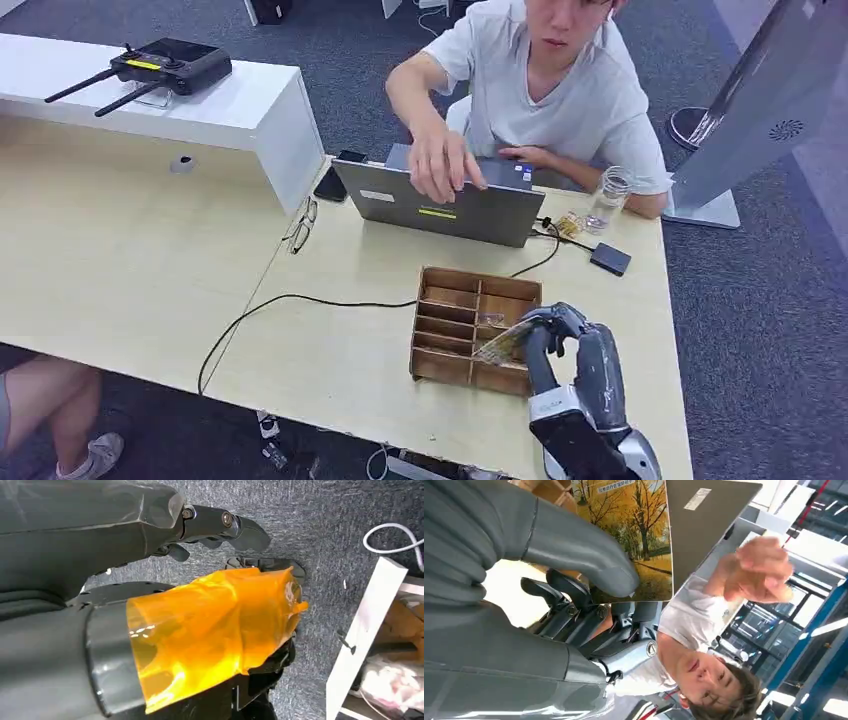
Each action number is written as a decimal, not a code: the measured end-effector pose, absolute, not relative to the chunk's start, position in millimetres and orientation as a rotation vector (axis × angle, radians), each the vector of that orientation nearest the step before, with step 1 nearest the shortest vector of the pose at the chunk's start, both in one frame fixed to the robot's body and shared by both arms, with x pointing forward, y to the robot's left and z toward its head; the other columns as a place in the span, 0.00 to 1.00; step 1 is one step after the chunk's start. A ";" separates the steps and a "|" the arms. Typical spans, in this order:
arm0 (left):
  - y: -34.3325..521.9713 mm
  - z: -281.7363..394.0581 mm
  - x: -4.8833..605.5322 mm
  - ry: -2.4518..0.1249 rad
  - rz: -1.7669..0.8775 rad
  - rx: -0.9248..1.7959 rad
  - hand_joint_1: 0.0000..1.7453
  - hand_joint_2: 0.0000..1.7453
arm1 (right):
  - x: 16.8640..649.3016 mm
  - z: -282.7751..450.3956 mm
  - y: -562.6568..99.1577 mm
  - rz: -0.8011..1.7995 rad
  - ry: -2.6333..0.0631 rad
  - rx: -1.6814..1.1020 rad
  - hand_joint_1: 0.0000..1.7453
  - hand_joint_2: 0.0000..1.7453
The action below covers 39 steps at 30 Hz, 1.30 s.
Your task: Pass the card to the sensor for recognition and then transmit it.
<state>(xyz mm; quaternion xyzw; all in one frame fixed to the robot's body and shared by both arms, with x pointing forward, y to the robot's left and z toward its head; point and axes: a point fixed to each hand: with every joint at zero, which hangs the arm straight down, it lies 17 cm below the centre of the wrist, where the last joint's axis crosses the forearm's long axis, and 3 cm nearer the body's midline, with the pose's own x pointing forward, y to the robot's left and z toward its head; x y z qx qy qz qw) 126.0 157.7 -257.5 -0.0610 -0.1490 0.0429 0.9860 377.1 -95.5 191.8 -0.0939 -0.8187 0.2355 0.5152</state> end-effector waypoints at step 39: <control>109.1 -233.9 160.5 -0.460 -0.278 -0.237 0.00 0.00 | 427.9 221.1 -44.4 0.741 -2.021 -0.145 1.00 1.00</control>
